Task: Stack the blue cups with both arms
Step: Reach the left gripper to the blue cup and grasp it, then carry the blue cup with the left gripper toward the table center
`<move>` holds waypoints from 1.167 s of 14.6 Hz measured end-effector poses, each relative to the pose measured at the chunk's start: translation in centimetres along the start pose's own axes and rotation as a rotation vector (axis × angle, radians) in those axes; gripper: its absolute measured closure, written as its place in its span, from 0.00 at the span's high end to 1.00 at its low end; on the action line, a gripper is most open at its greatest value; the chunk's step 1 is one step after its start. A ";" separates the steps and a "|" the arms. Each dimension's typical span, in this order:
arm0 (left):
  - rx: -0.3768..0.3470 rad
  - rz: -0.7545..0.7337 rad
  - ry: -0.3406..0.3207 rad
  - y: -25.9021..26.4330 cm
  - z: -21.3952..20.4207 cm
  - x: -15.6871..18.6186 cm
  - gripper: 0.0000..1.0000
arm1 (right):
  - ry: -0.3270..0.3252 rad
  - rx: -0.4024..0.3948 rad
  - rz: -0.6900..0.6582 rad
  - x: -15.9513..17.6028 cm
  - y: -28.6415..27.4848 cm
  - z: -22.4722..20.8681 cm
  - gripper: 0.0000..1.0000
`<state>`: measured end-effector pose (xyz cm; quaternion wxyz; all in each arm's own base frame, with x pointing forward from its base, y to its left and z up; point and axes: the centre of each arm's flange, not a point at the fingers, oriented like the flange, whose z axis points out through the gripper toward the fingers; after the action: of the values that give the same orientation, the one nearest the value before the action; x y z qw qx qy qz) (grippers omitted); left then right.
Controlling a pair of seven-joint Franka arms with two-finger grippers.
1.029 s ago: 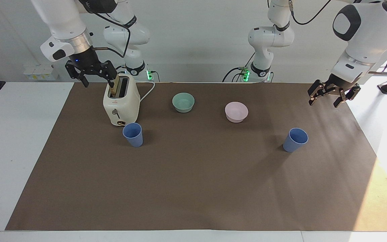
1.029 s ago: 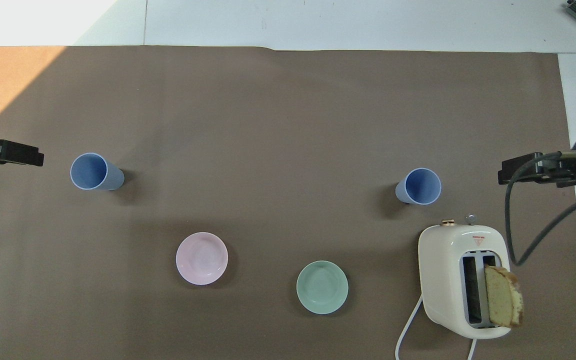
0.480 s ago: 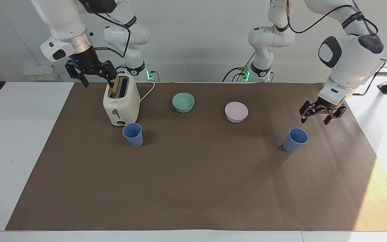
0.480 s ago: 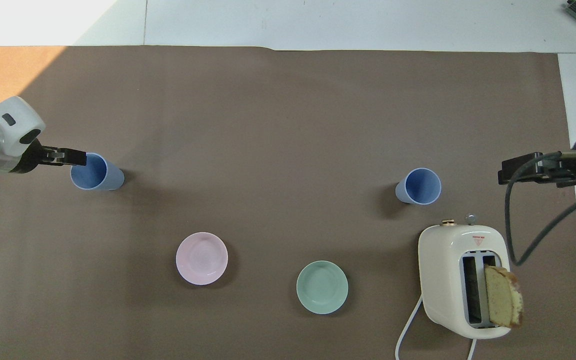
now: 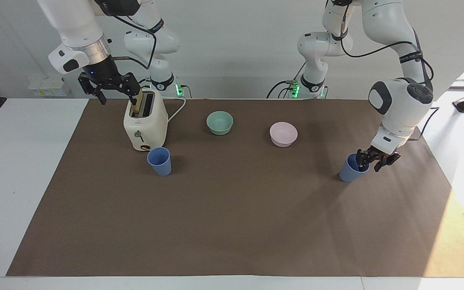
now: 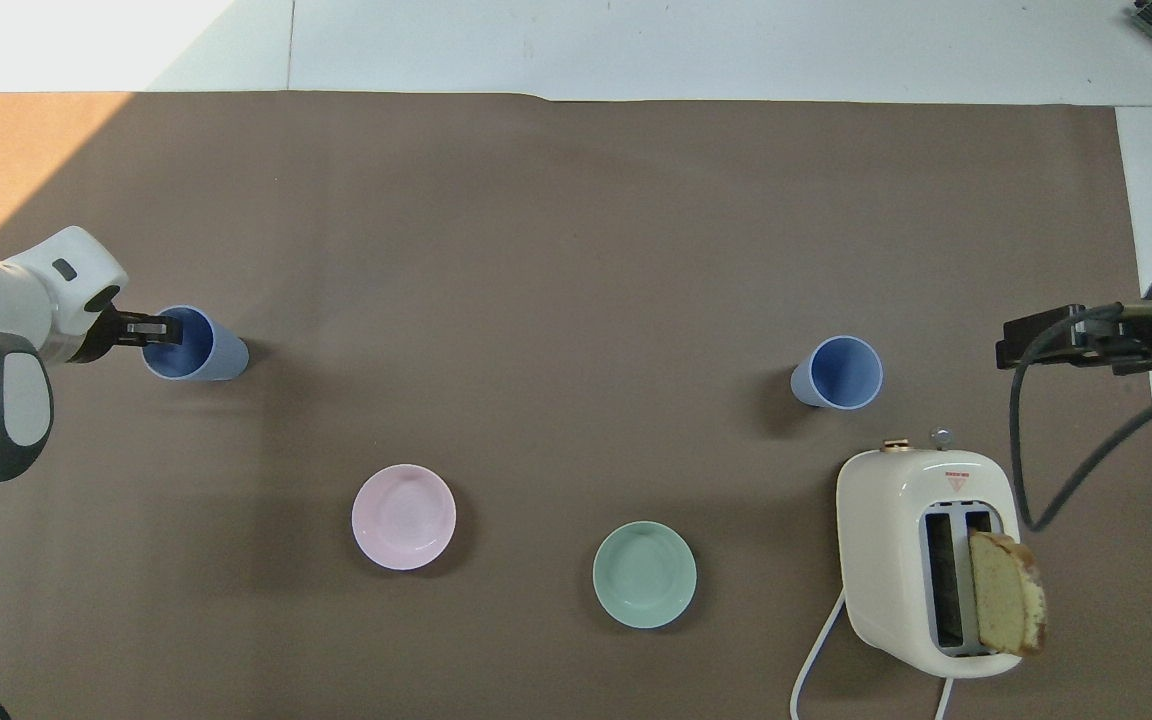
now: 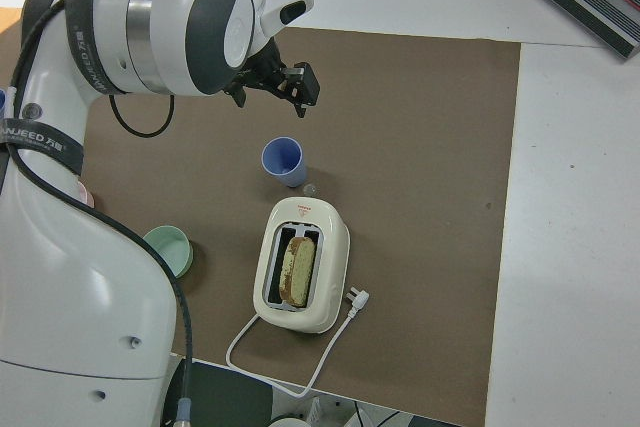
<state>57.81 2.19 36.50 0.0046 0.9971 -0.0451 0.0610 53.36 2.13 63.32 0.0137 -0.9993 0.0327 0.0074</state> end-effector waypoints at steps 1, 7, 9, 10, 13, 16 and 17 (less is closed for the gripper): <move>-0.001 0.001 -0.006 0.1 0.1 -0.1 0.17 | 0.000 0.000 0.000 0.0 0.0 0.0 1.00; -0.026 0.060 -0.037 3.6 -3.5 0.9 0.05 | 0.000 0.000 0.000 0.0 0.0 0.0 1.00; -0.033 0.117 -0.025 8.0 -4.1 1.4 0.04 | 0.000 0.000 0.000 0.0 0.0 0.0 1.00; -0.038 0.129 -0.027 10.4 -4.1 1.3 0.04 | 0.000 0.000 0.000 0.0 0.0 0.0 1.00; -0.054 0.103 -0.037 20.9 -3.8 -0.2 0.04 | 0.000 0.000 0.000 0.0 0.0 0.0 1.00; -0.071 0.059 -0.018 29.1 -2.9 -2.2 0.04 | 0.000 0.000 0.000 0.0 0.0 0.0 1.00; -0.081 0.042 0.001 31.1 -2.3 -2.7 0.04 | 0.000 0.000 0.000 0.0 0.0 0.0 1.00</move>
<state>52.07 -28.55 38.60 0.0440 0.9949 -0.0684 0.0599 53.36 2.13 63.32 0.0137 -0.9993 0.0327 0.0074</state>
